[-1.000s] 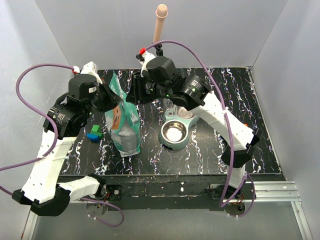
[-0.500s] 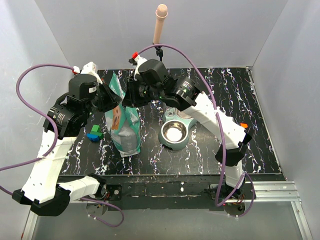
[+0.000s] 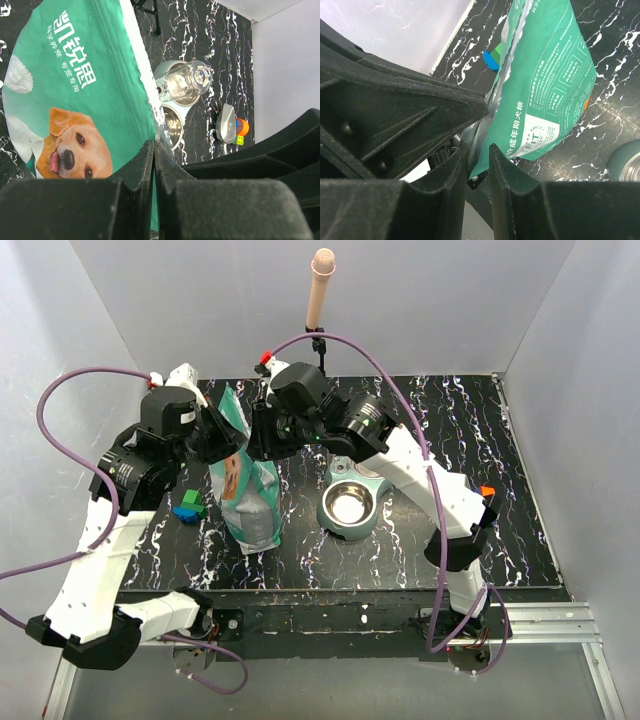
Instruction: Serve the pet food
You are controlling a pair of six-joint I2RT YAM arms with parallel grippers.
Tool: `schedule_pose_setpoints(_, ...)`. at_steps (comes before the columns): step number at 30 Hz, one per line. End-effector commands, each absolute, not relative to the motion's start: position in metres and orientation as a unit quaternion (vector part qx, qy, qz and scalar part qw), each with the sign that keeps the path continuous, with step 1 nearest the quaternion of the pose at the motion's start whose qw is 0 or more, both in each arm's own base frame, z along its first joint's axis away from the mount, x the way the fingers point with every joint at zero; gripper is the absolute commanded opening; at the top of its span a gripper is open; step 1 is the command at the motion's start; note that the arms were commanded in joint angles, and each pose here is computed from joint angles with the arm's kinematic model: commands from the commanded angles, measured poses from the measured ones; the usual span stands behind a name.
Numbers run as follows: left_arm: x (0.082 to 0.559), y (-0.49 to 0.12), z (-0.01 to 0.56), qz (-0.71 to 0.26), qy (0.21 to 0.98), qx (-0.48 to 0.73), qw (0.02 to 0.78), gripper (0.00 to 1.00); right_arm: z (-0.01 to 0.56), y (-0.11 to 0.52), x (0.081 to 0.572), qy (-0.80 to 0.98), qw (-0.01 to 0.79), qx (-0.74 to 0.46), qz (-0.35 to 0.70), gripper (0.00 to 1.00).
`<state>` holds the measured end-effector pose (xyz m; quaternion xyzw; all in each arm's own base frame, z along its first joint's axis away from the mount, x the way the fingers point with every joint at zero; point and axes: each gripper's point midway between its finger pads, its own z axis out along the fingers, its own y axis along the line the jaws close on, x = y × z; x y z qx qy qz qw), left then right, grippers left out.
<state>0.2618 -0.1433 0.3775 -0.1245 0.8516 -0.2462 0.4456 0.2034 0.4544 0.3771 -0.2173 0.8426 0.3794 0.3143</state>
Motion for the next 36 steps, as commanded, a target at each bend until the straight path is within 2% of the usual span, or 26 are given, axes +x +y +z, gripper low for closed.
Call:
schedule_pose_setpoints(1, 0.266, -0.153, 0.396, -0.279, 0.833, -0.123, 0.461, 0.0, 0.362, 0.458, 0.19, 0.857, 0.28, -0.225, 0.369, 0.3)
schedule_pose_setpoints(6, 0.265, -0.152, 0.397, -0.28, 0.834, -0.122, 0.46, 0.0, 0.36, 0.469, 0.185, 0.854, 0.262, -0.229, 0.388, 0.27)
schedule_pose_setpoints(12, 0.261, -0.152, 0.396, -0.283, 0.834, -0.125, 0.457, 0.0, 0.355, 0.476, 0.184, 0.853, 0.251, -0.231, 0.396, 0.3)
schedule_pose_setpoints(14, 0.26, -0.151, 0.398, -0.284, 0.832, -0.124, 0.459, 0.0, 0.348, 0.481, 0.187, 0.854, 0.249, -0.232, 0.394, 0.19)
schedule_pose_setpoints(15, 0.259, -0.149, 0.399, -0.282, 0.832, -0.126, 0.46, 0.0, 0.344, 0.483, 0.188, 0.855, 0.249, -0.232, 0.391, 0.1)
schedule_pose_setpoints(17, 0.256, -0.141, 0.399, -0.265, 0.835, -0.132, 0.464, 0.0, 0.34, 0.477, 0.2, 0.862, 0.27, -0.228, 0.364, 0.01)
schedule_pose_setpoints(20, 0.246, -0.123, 0.398, -0.23, 0.843, -0.142, 0.466, 0.0, 0.356, 0.456, 0.227, 0.857, 0.35, -0.205, 0.317, 0.01)
schedule_pose_setpoints(25, 0.23, -0.108, 0.385, -0.197, 0.859, -0.154, 0.447, 0.0, 0.386, 0.433, 0.241, 0.831, 0.444, -0.198, 0.269, 0.01)
schedule_pose_setpoints(28, 0.227, -0.108, 0.386, -0.206, 0.856, -0.159, 0.447, 0.0, 0.387, 0.436, 0.242, 0.824, 0.467, -0.214, 0.241, 0.01)
schedule_pose_setpoints(32, 0.228, -0.119, 0.397, -0.242, 0.846, -0.159, 0.448, 0.0, 0.394, 0.451, 0.231, 0.805, 0.469, -0.243, 0.268, 0.01)
schedule_pose_setpoints(36, 0.232, -0.123, 0.399, -0.244, 0.85, -0.185, 0.429, 0.41, 0.403, 0.457, 0.218, 0.789, 0.464, -0.259, 0.308, 0.01)
